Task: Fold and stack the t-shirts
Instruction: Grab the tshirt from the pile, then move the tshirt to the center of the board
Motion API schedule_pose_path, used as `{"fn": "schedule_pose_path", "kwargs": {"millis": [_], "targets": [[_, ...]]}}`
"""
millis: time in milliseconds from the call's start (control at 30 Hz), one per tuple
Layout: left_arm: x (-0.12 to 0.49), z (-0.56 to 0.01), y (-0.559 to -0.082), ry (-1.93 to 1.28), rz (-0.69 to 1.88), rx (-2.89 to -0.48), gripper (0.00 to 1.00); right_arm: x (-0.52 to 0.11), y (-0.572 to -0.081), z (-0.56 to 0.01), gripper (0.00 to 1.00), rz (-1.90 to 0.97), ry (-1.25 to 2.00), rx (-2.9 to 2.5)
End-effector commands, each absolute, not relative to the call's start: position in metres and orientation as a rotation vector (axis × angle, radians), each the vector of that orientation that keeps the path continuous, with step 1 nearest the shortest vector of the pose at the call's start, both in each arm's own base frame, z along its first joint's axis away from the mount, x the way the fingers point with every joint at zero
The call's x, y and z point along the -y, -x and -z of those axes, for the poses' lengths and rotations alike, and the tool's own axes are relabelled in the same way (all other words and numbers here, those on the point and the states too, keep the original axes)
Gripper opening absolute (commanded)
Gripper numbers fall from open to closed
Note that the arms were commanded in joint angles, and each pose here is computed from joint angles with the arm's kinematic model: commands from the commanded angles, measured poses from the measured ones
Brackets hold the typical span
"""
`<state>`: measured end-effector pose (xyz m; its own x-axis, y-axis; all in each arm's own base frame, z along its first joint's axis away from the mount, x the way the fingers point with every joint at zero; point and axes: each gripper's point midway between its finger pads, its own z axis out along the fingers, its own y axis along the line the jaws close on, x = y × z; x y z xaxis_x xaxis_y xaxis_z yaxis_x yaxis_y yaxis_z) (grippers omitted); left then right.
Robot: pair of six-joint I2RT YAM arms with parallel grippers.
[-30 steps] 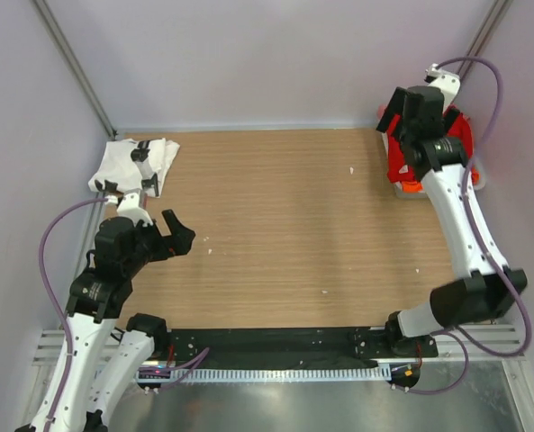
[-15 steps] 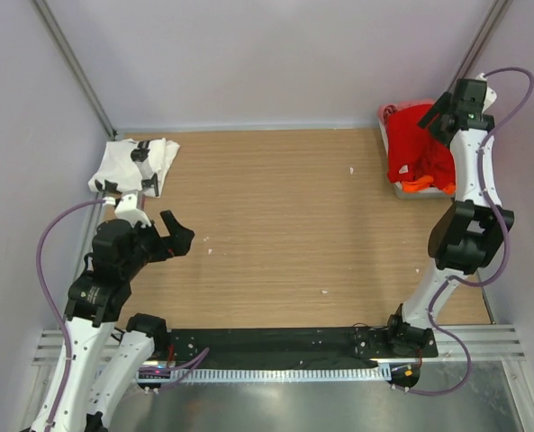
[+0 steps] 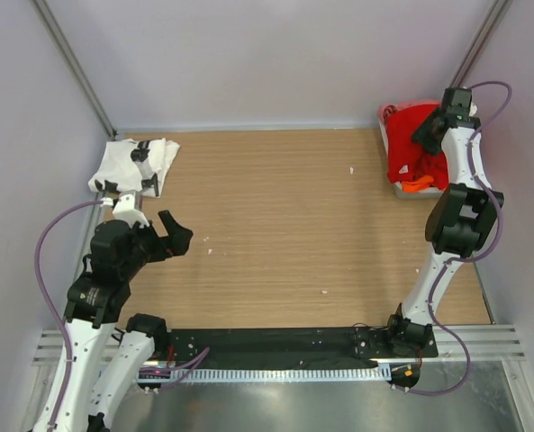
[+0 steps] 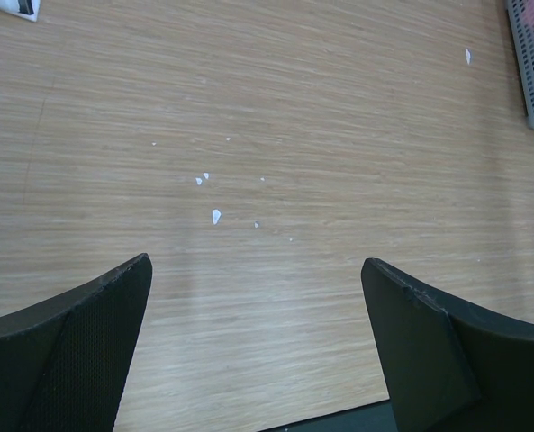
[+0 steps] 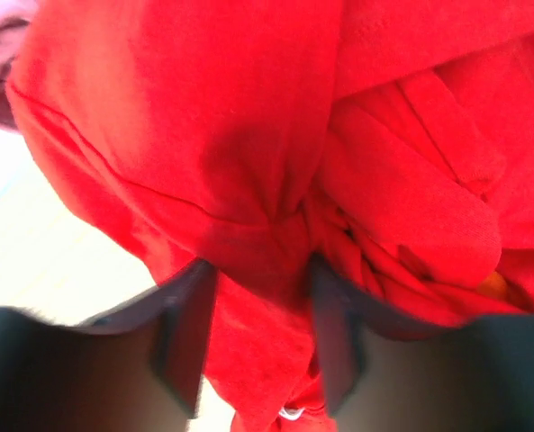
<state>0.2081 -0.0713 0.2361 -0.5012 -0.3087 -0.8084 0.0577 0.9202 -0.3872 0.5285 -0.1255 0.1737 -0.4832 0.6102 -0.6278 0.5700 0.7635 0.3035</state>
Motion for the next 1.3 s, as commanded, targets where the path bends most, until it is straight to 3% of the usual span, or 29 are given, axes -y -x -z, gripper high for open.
{"fn": "schedule_pose_path", "kwargs": {"millis": [0,67,100,200,400,567,633,733,833,900,1033,1133,1200,1233,1267], "targets": [[0.070,-0.245,-0.212,0.167,0.459,-2.006,1.00,0.128,-0.543,-0.210,0.37,-0.103,-0.839,-2.105],[0.069,-0.245,-0.212,0.169,0.457,-2.005,1.00,0.128,-0.542,-0.213,0.25,-0.105,-0.833,-2.104],[0.070,-0.246,-0.212,0.168,0.460,-2.001,1.00,0.128,-0.541,-0.215,0.14,-0.103,-0.831,-2.102],[0.069,-0.248,-0.212,0.168,0.460,-1.993,1.00,0.127,-0.539,-0.222,0.01,-0.103,-0.826,-2.094],[0.070,-0.246,-0.213,0.168,0.463,-1.999,1.00,0.086,-0.537,-0.283,0.01,-0.225,-0.708,-2.024],[0.069,-0.246,-0.213,0.169,0.465,-1.998,1.00,-0.048,-0.536,-0.362,0.01,-0.484,-0.300,-1.994],[0.069,-0.246,-0.213,0.170,0.465,-1.999,1.00,-0.130,-0.512,-0.422,0.01,-0.631,-0.074,-1.912],[0.068,-0.245,-0.214,0.175,0.460,-2.000,1.00,-0.189,-0.467,-0.515,0.01,-0.811,0.106,-1.669],[0.068,-0.245,-0.215,0.177,0.458,-2.003,1.00,-0.204,-0.396,-0.605,0.01,-1.004,0.219,-1.384],[0.068,-0.243,-0.215,0.179,0.456,-2.008,1.00,-0.193,-0.361,-0.633,0.01,-0.992,0.224,-1.289],[0.067,-0.244,-0.215,0.181,0.451,-2.005,1.00,-0.149,-0.361,-0.624,0.01,-0.748,0.061,-1.318],[0.066,-0.244,-0.215,0.188,0.445,-2.004,1.00,-0.097,-0.391,-0.561,0.01,-0.473,-0.202,-1.464],[0.066,-0.244,-0.215,0.192,0.446,-2.002,1.00,-0.078,-0.411,-0.484,0.02,-0.330,-0.329,-1.625],[0.065,-0.244,-0.215,0.192,0.442,-2.003,1.00,-0.074,-0.410,-0.460,0.07,-0.303,-0.354,-1.674],[0.065,-0.243,-0.215,0.195,0.441,-2.004,1.00,-0.071,-0.415,-0.401,0.22,-0.247,-0.383,-1.800]]}}
